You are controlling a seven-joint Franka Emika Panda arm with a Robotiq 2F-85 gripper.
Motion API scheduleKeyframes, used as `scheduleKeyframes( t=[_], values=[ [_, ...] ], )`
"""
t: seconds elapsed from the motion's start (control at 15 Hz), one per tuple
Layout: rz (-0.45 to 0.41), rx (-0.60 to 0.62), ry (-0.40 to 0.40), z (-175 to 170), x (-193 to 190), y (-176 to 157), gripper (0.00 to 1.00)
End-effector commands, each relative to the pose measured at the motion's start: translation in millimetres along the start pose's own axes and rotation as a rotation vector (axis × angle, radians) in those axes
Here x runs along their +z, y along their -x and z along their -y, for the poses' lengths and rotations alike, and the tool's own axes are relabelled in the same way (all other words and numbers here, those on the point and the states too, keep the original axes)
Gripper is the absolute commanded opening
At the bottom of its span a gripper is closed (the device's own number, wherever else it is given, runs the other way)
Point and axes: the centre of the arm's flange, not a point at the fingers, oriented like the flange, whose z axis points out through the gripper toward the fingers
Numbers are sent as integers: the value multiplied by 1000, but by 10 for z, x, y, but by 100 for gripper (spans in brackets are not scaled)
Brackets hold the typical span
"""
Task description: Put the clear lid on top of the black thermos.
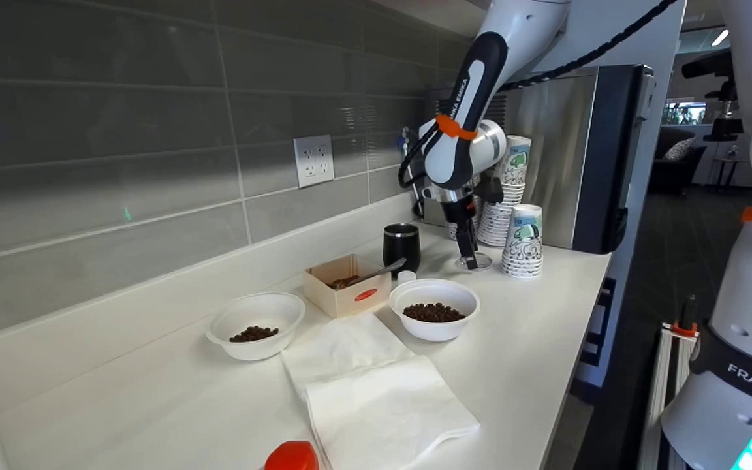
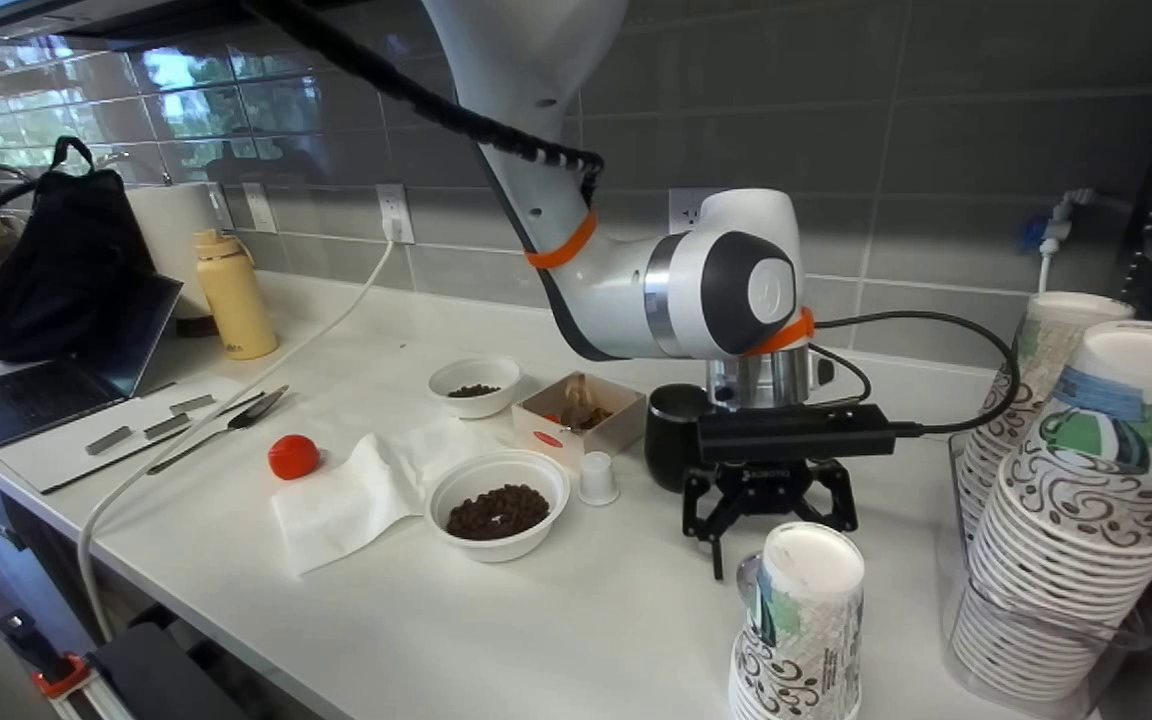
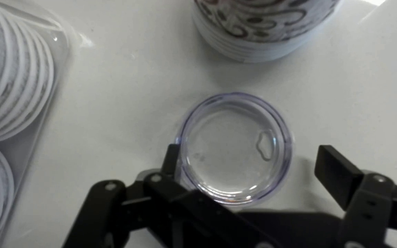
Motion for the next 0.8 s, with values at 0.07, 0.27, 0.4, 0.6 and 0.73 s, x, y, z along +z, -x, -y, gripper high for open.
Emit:
scheduleKeyframes(
  t=[0.07, 0.27, 0.4, 0.6, 0.73],
  values=[
    [-16, 29, 51, 33, 79, 60, 100],
    [-22, 45, 61, 15, 101, 102, 100],
    [-23, 51, 66, 18, 125, 127, 100],
    [-29, 60, 76, 17, 128, 158, 100],
    [-35, 66, 82, 6, 120, 175, 100]
  ],
)
